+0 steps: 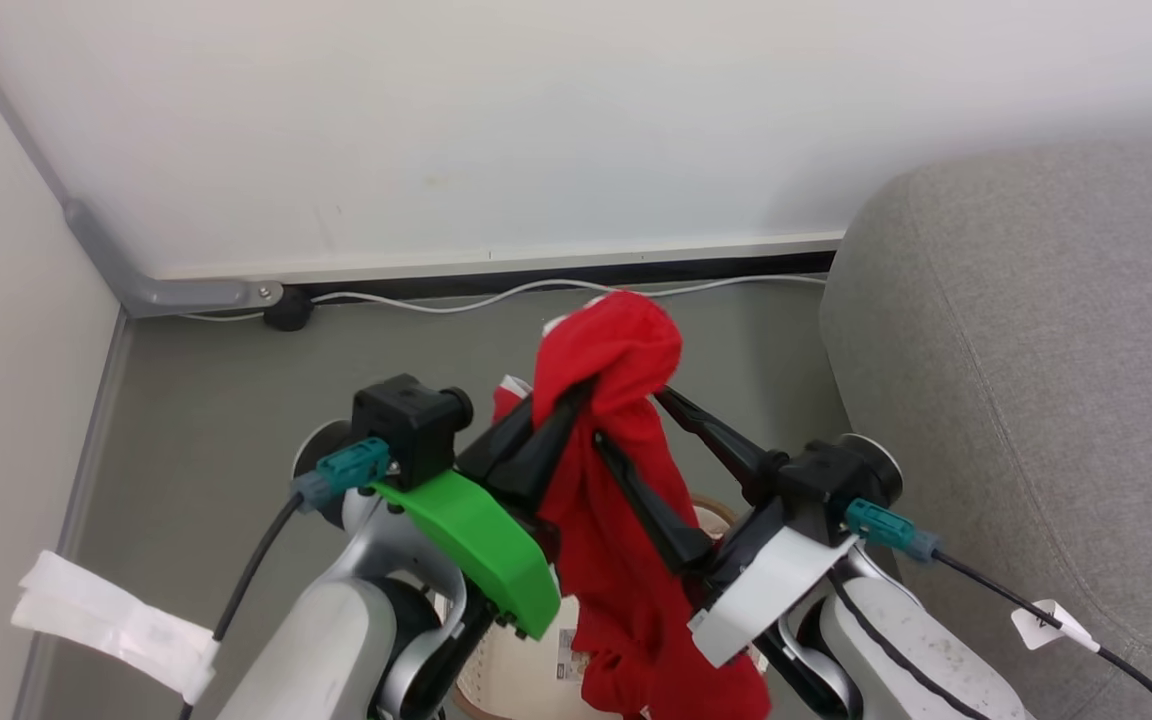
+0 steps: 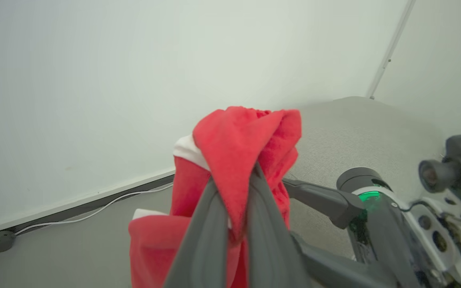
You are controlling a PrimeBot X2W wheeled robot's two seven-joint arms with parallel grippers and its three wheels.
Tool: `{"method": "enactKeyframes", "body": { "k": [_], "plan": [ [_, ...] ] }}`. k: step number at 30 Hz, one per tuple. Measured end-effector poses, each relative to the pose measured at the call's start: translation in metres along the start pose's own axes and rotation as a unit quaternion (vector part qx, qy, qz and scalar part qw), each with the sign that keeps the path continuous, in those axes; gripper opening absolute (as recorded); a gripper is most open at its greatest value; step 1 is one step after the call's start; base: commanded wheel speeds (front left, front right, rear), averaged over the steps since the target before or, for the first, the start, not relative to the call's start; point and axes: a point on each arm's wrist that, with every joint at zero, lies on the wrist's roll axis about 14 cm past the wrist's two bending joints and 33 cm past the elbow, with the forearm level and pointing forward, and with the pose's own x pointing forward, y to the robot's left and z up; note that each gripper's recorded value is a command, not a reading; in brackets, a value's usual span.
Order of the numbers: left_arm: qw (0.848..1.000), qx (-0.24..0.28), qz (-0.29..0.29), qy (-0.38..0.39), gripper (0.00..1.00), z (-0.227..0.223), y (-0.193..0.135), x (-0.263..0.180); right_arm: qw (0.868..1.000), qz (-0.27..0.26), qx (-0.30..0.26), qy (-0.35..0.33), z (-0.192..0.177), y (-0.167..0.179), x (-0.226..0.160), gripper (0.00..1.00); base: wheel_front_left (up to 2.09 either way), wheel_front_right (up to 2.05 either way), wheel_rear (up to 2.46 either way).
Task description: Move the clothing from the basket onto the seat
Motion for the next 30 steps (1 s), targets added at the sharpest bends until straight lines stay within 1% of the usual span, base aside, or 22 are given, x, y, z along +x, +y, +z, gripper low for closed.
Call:
{"method": "enactKeyframes", "body": {
  "k": [1, 2, 6, 7, 8, 9, 10, 12, 13, 17, 19, 23, 26, 28, 30],
  "plan": [
    [1.0, -0.002, -0.003, 0.0, 0.0, 0.0, -0.003, -0.002, 1.0, -0.003, 0.003, 0.001, 0.0, -0.001, -0.001, 0.05, 0.0, 0.0, 0.0],
    [1.0, -0.003, -0.004, -0.001, 0.0, 0.001, -0.005, -0.003, 1.0, -0.006, 0.005, 0.001, 0.0, -0.002, -0.002, 0.0, 0.0, 0.0, 0.0],
    [1.0, -0.01, -0.006, 0.003, 0.0, -0.001, -0.009, -0.005, 1.0, -0.02, 0.019, -0.002, 0.001, -0.007, -0.005, 0.0, 0.0, 0.0, 0.0],
    [1.0, -0.014, -0.007, 0.003, 0.24, -0.001, -0.01, -0.005, 0.999, -0.025, 0.022, -0.005, 0.002, -0.01, -0.006, 0.0, 0.0, 0.0, 0.0],
    [1.0, -0.024, -0.005, 0.002, 0.41, -0.001, -0.01, -0.005, 0.999, -0.03, 0.024, -0.009, 0.005, -0.013, -0.007, 0.0, 0.0, 0.0, 0.0],
    [1.0, -0.03, -0.003, 0.001, 0.49, -0.001, -0.009, -0.005, 0.999, -0.036, 0.027, -0.015, 0.009, -0.016, -0.008, 0.0, 0.0, 0.0, 0.0],
    [0.999, -0.033, 0.0, 0.001, 0.49, -0.002, -0.008, -0.006, 0.999, -0.042, 0.027, -0.021, 0.012, -0.019, -0.009, 0.0, 0.0, 0.0, 0.0],
    [0.999, -0.041, 0.001, 0.001, 0.95, -0.003, -0.008, -0.006, 0.997, -0.058, 0.028, -0.032, 0.02, -0.029, -0.012, 0.0, 0.0, 0.0, 0.0],
    [0.999, -0.045, 0.002, 0.002, 1.0, -0.005, -0.008, -0.005, 0.997, -0.066, 0.027, -0.038, 0.024, -0.034, -0.014, 0.0, 0.0, 0.0, 0.0],
    [0.998, -0.058, -0.003, 0.025, 1.0, -0.021, -0.01, -0.005, 0.992, -0.106, 0.016, -0.064, 0.041, -0.057, -0.024, 0.0, 0.0, 0.0, 0.0],
    [0.997, -0.065, -0.015, 0.035, 1.0, -0.029, -0.017, -0.003, 0.988, -0.131, 0.002, -0.078, 0.053, -0.074, -0.033, 0.0, 0.0, 0.0, 0.0],
    [0.994, -0.079, -0.056, 0.054, 1.0, -0.043, -0.04, 0.004, 0.975, -0.196, -0.038, -0.096, 0.073, -0.111, -0.061, 0.0, 0.0, 0.0, 0.0],
    [0.989, -0.092, -0.088, 0.072, 1.0, -0.055, -0.057, 0.008, 0.963, -0.241, -0.056, -0.106, 0.085, -0.132, -0.084, 0.0, 0.0, 0.0, 0.0],
    [0.985, -0.107, -0.107, 0.079, 1.0, -0.06, -0.068, 0.011, 0.954, -0.273, -0.049, -0.109, 0.086, -0.143, -0.101, 0.0, 0.0, 0.0, 0.0],
    [0.982, -0.111, -0.125, 0.088, 1.0, -0.065, -0.079, 0.014, 0.947, -0.302, -0.027, -0.109, 0.08, -0.15, -0.119, 0.0, 0.0, 0.0, 0.0]
  ]
}}
